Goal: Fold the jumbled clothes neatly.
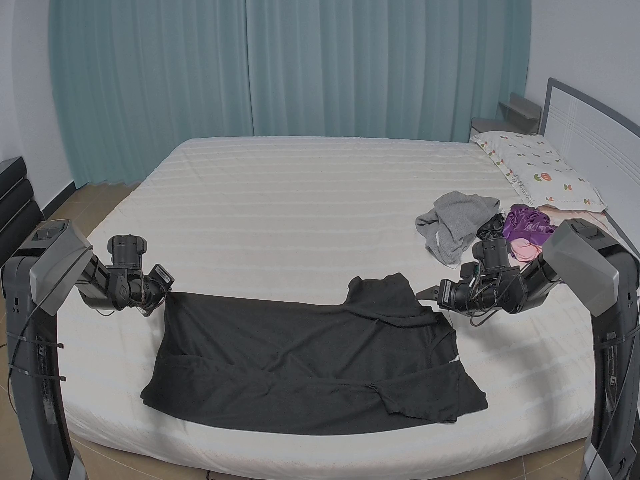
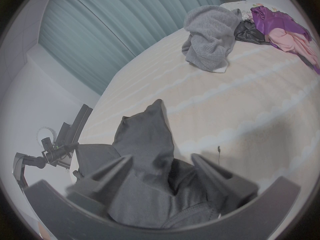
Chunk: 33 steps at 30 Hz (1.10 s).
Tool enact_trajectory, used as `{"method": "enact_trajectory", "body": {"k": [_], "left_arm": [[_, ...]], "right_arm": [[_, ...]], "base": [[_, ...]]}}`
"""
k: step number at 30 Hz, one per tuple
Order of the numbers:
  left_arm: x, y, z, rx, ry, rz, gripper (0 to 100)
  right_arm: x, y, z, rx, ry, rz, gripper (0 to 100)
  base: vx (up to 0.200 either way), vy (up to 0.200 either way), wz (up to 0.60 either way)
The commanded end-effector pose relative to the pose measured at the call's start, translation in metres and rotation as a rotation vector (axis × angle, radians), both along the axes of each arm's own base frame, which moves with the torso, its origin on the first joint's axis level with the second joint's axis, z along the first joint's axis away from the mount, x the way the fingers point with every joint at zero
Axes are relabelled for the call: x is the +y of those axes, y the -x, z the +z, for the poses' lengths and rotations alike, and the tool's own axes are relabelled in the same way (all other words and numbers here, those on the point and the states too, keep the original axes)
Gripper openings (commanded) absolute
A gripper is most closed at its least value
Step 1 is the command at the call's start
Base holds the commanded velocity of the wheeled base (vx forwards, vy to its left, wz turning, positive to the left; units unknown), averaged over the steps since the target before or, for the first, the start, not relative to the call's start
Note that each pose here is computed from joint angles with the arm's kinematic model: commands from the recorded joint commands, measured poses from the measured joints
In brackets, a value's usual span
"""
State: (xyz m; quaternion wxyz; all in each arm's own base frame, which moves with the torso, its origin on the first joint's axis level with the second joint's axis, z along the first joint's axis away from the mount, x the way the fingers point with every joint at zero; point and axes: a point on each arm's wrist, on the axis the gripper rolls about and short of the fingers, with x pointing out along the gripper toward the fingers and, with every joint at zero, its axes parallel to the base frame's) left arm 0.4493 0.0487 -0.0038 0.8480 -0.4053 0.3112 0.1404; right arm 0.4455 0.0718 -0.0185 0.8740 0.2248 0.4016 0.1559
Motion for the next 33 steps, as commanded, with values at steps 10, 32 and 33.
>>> {"method": "enact_trajectory", "body": {"k": [10, 32, 33], "left_arm": [[0.0, 0.0, -0.002, 0.005, 0.001, -0.001, 0], [0.0, 0.0, -0.001, 0.002, 0.0, -0.002, 0], [0.0, 0.0, 0.0, 0.0, -0.001, -0.001, 0]], "right_arm": [[0.024, -0.026, -0.022, 0.022, -0.056, -0.027, 100], [0.027, -0.033, -0.01, 0.018, -0.115, -0.094, 0], [0.026, -0.034, -0.006, 0.009, -0.122, -0.1, 0]], "base": [[0.0, 0.0, 0.0], [0.0, 0.0, 0.0], [0.0, 0.0, 0.0]]}}
